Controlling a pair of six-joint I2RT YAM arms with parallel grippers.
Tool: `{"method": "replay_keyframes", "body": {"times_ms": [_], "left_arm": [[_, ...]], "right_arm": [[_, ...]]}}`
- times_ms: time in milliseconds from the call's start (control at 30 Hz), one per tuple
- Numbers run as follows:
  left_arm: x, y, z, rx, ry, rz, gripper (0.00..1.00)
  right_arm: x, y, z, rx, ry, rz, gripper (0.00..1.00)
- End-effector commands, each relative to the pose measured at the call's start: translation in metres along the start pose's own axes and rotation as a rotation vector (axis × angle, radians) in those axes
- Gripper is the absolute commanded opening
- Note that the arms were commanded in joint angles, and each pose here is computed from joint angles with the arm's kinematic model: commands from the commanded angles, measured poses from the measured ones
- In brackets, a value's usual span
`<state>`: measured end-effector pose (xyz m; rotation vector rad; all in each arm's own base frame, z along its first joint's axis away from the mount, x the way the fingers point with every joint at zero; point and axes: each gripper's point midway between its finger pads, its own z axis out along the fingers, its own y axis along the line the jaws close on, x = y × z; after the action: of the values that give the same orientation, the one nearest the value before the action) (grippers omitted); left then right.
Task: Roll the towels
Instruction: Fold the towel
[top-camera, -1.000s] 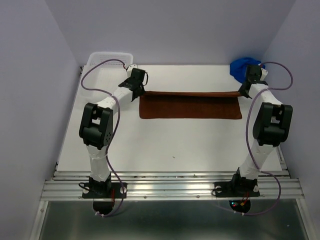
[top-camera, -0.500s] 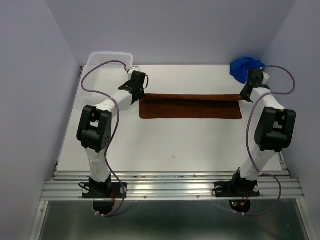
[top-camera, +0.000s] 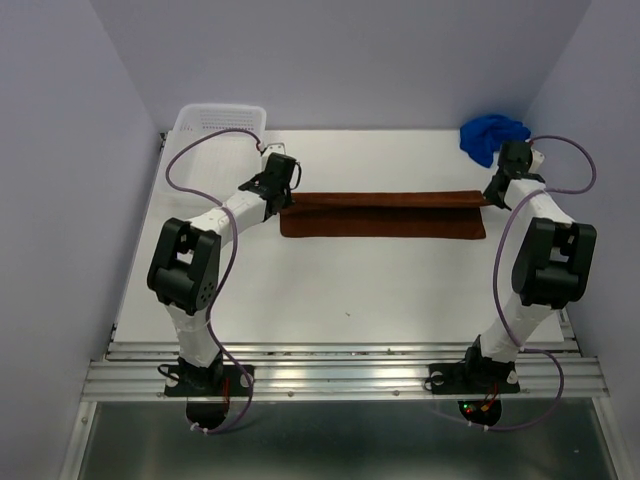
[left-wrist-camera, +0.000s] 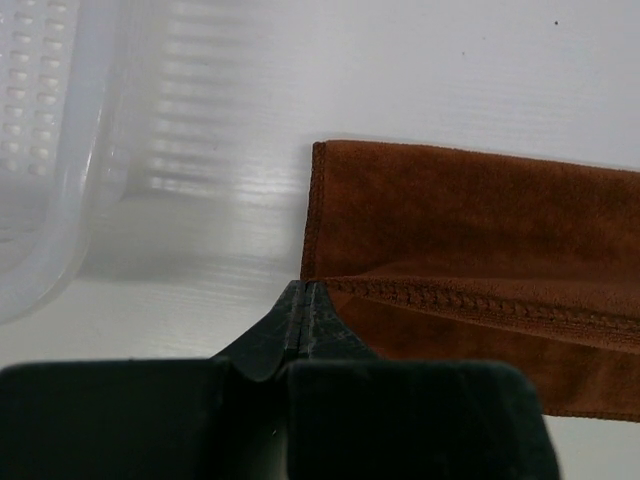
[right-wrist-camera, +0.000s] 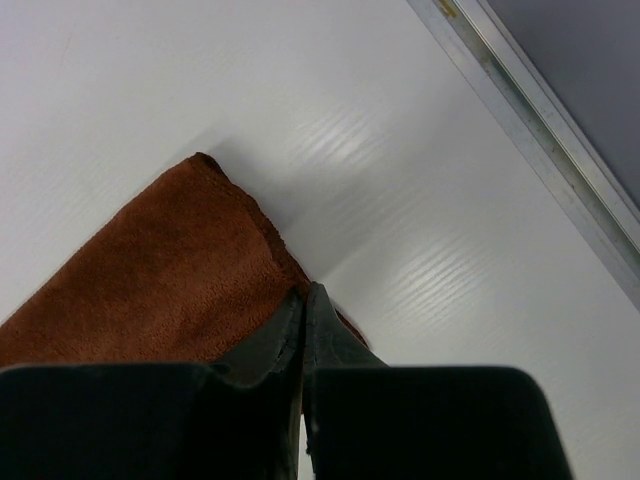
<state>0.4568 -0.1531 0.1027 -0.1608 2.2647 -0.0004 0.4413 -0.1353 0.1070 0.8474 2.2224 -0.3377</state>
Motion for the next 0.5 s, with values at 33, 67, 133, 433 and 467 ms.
{"method": "replay_keyframes", "body": {"times_ms": [33, 67, 133, 433, 467], "left_arm": [[-0.007, 0.026, -0.008, -0.079, -0.034, 0.026, 0.00], [-0.005, 0.027, -0.007, -0.082, -0.030, 0.027, 0.00], [-0.002, 0.029, -0.007, -0.090, -0.026, 0.028, 0.00], [0.024, 0.021, 0.000, -0.039, 0.025, 0.052, 0.00], [0.025, 0.021, 0.001, -0.039, 0.028, 0.051, 0.00]], "right_arm": [[-0.017, -0.023, -0.007, 0.061, -0.058, 0.004, 0.01], [-0.016, -0.023, -0.007, 0.062, -0.055, 0.004, 0.01], [-0.010, -0.025, -0.006, 0.065, -0.044, 0.001, 0.01], [0.003, -0.031, 0.004, 0.083, -0.010, -0.013, 0.01], [0.004, -0.031, 0.005, 0.085, -0.008, -0.014, 0.01]]}}
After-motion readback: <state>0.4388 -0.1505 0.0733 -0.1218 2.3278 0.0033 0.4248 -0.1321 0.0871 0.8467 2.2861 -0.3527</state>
